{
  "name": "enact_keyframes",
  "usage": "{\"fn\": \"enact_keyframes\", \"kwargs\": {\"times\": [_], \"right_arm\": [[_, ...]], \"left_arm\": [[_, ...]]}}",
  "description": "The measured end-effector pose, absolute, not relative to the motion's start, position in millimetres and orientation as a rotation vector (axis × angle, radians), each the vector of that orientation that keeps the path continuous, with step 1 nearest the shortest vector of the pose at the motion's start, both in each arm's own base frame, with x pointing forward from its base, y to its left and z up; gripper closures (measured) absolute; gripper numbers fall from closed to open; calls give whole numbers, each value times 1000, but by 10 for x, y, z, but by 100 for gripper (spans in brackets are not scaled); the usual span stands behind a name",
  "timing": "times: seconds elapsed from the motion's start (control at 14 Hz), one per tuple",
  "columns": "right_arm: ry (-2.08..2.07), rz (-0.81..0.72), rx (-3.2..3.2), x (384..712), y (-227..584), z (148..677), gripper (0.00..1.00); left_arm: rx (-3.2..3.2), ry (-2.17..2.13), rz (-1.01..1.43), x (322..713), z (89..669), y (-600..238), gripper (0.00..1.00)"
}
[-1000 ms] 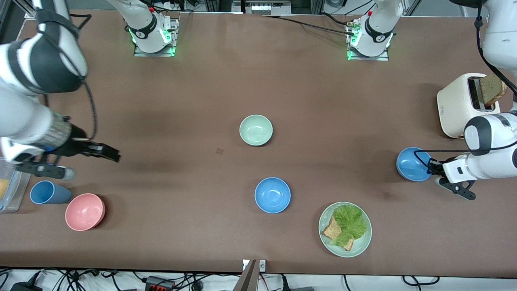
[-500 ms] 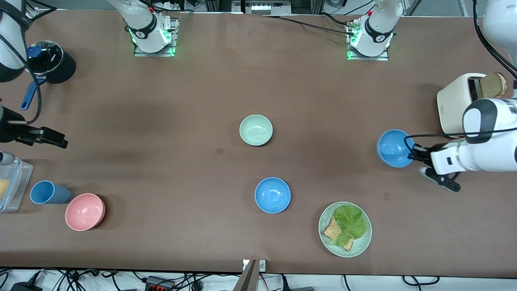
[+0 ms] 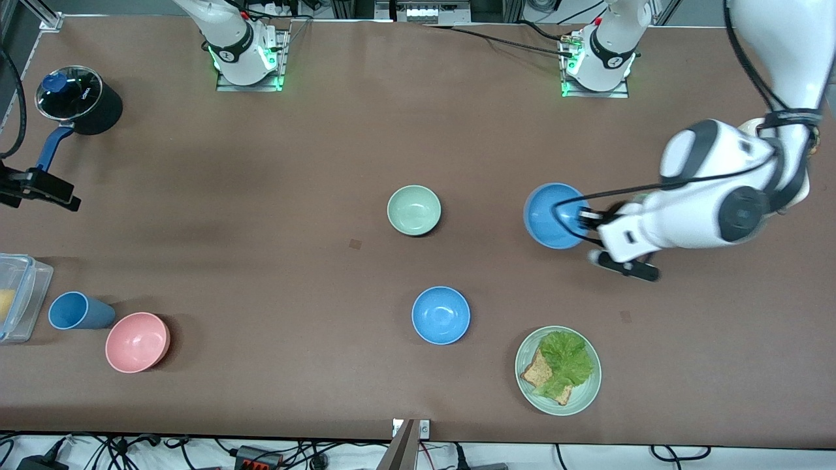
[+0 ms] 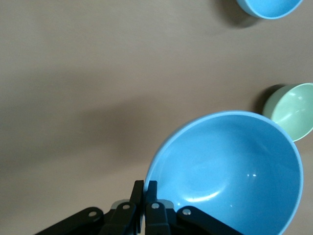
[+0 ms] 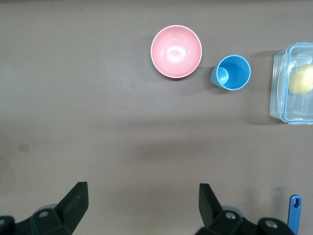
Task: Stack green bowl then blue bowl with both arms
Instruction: 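Carry the blue bowl with the left gripper over the green bowl, then lower the blue bowl into the green bowl with the left gripper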
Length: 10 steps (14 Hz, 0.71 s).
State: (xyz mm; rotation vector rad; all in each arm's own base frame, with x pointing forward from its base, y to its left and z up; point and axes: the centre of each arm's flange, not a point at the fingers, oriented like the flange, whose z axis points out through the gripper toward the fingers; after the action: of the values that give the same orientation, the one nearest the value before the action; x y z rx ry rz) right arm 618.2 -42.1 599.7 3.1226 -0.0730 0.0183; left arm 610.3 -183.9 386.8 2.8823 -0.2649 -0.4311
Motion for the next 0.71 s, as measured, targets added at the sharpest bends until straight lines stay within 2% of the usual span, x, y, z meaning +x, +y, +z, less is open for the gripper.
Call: {"fn": "enact_keyframes", "kwargs": {"times": [0.36, 0.71], "right_arm": [[-63, 7, 3125, 6011, -380, 5818, 0], [-61, 65, 3124, 5794, -367, 5745, 0]], "left_arm": [[2846, -302, -333, 5714, 3608, -3328, 95], [2844, -425, -264, 5420, 3248, -4034, 95]]}}
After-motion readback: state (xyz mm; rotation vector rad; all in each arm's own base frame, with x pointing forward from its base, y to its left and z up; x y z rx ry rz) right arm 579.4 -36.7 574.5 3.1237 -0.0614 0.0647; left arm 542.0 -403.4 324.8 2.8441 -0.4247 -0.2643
